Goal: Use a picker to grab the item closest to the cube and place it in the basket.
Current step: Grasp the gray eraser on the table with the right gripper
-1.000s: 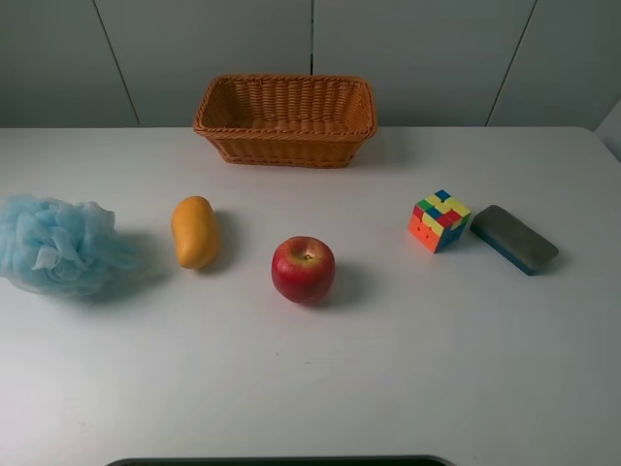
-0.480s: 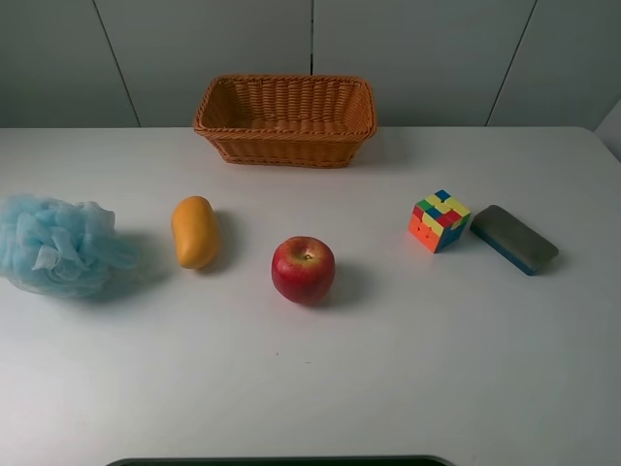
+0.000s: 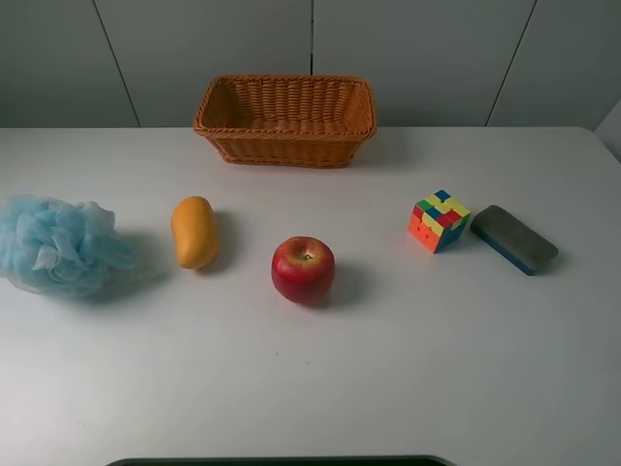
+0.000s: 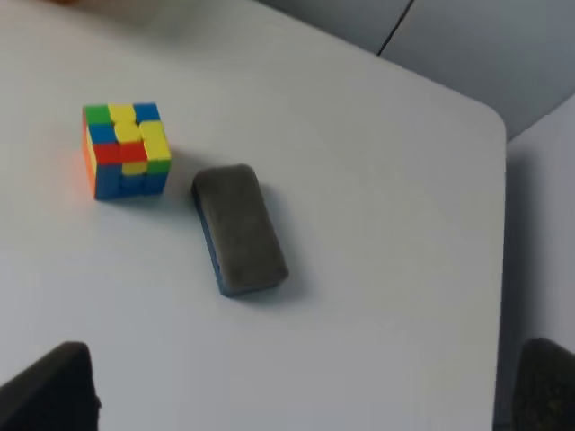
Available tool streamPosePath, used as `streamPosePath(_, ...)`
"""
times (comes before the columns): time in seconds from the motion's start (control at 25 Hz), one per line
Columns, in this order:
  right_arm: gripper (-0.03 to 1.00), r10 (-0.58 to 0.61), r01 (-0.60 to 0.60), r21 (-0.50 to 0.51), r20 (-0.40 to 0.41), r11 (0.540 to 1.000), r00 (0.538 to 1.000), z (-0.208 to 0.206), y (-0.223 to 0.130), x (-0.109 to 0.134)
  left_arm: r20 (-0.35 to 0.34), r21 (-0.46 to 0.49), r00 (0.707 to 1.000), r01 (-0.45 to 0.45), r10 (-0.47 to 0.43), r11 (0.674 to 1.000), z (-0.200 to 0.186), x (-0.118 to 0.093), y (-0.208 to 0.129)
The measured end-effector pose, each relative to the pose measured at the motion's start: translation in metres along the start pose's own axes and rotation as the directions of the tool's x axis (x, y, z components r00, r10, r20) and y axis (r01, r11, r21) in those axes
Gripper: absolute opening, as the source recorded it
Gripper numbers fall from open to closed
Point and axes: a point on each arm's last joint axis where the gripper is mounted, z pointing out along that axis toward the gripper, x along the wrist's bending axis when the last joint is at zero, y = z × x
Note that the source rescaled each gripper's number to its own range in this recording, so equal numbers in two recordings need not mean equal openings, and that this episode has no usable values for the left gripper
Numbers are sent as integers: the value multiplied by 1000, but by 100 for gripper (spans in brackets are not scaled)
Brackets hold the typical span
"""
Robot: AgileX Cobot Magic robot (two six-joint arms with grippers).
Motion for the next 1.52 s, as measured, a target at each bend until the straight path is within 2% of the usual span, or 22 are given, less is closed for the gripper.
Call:
streamPosePath(0.12, 99, -80, 90, 89, -113, 992, 990, 33, 38, -12, 0, 0, 1000, 0, 0, 1000, 0, 0, 0)
streamPosePath(0.24, 99, -140, 182, 180, -221, 967, 965, 78, 66, -14, 0, 0, 1000, 0, 0, 1000, 0, 0, 0)
streamPosePath(0.32, 99, -151, 228, 256, -290, 939, 945, 113, 75, -12, 0, 0, 1000, 0, 0, 1000, 0, 0, 0)
streamPosePath(0.48, 99, -139, 275, 349, -367, 896, 920, 170, 75, -6, 0, 0, 1000, 0, 0, 1000, 0, 0, 0)
streamPosePath(0.64, 99, -132, 283, 369, -383, 885, 914, 210, 73, -3, 0, 0, 1000, 0, 0, 1000, 0, 0, 0)
streamPosePath(0.96, 99, -57, 247, 410, -423, 878, 904, 267, 51, -14, 0, 0, 1000, 2, -2, 1000, 0, 0, 0)
streamPosePath(1.2, 99, -29, 249, 440, -449, 863, 893, 305, 36, -5, -1, 4, 1000, 4, -4, 1000, 0, 0, 0)
streamPosePath(1.52, 99, 37, 188, 483, -418, 855, 908, 332, 13, -16, -1, 4, 1000, 4, -4, 1000, 0, 0, 0)
